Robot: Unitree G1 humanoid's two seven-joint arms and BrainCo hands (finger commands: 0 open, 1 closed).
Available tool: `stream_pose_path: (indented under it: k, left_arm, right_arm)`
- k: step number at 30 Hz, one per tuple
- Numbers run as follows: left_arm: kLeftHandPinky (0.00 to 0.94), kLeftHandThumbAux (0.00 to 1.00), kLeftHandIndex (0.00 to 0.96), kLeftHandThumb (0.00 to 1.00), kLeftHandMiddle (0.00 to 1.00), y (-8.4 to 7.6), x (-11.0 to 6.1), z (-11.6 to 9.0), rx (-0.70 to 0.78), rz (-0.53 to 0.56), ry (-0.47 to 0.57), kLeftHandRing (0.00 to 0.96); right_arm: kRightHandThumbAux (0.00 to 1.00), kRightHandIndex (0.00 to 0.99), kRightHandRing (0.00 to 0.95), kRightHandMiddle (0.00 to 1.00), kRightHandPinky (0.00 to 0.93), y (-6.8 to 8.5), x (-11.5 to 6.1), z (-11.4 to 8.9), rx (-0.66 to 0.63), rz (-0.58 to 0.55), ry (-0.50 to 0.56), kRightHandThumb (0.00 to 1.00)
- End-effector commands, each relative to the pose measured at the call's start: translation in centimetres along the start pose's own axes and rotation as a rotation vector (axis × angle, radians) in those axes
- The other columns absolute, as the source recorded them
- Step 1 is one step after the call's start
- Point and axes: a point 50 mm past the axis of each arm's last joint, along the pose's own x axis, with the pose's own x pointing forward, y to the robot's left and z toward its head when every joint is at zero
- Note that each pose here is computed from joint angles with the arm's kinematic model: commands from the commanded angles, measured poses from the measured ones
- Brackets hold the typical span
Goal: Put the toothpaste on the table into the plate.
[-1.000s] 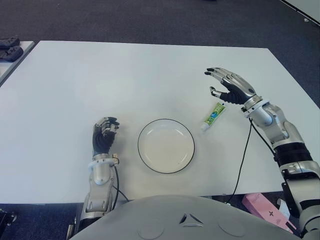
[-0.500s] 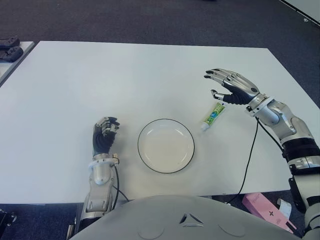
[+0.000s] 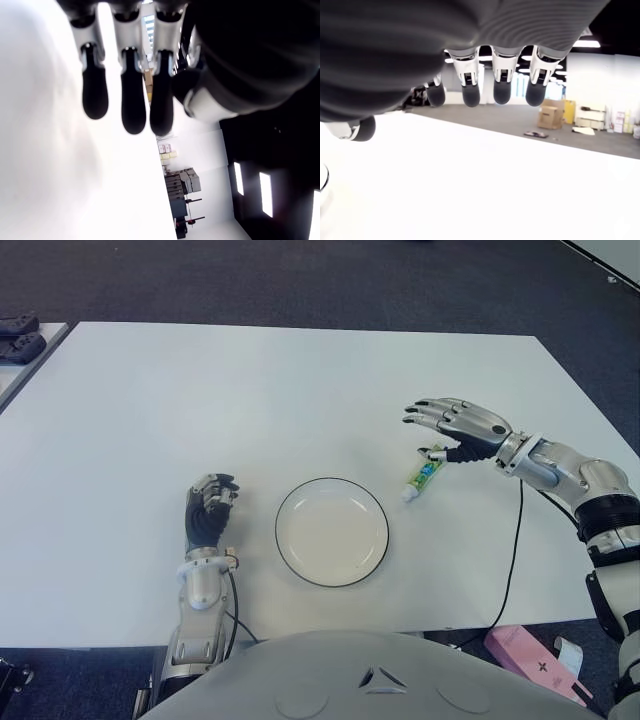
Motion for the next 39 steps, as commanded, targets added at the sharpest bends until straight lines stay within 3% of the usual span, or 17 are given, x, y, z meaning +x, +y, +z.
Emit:
stream_pose_path:
  k: [1, 22, 39]
  left_arm:
    - [0.548, 0.722, 0.428, 0.702, 0.51, -0.1, -0.2, 0.0, 0.005, 0.002, 0.002, 0.53]
    - [0.536, 0.723, 0.427, 0.703, 0.5, 0.4, -0.7, 0.2, 0.015, 0.025, 0.009, 0.52]
    - [0.541, 0.722, 0.429, 0.704, 0.509, 0.7, -1.1, 0.3, 0.023, 0.028, 0.006, 0.528]
  right_arm:
    - [0.163, 0.0, 0.0, 0.0, 0.0, 1.6, 0.1, -0.4, -0.084, 0.079, -0.027, 0.455]
    - [0.162, 0.0, 0.0, 0.0, 0.0, 4.2, 0.3, -0.1, -0.24, 0.197, -0.159, 0.408]
    - [0.133, 0.0, 0.0, 0.0, 0.0, 5.2, 0.1, 0.1, -0.267, 0.272, -0.192, 0.481]
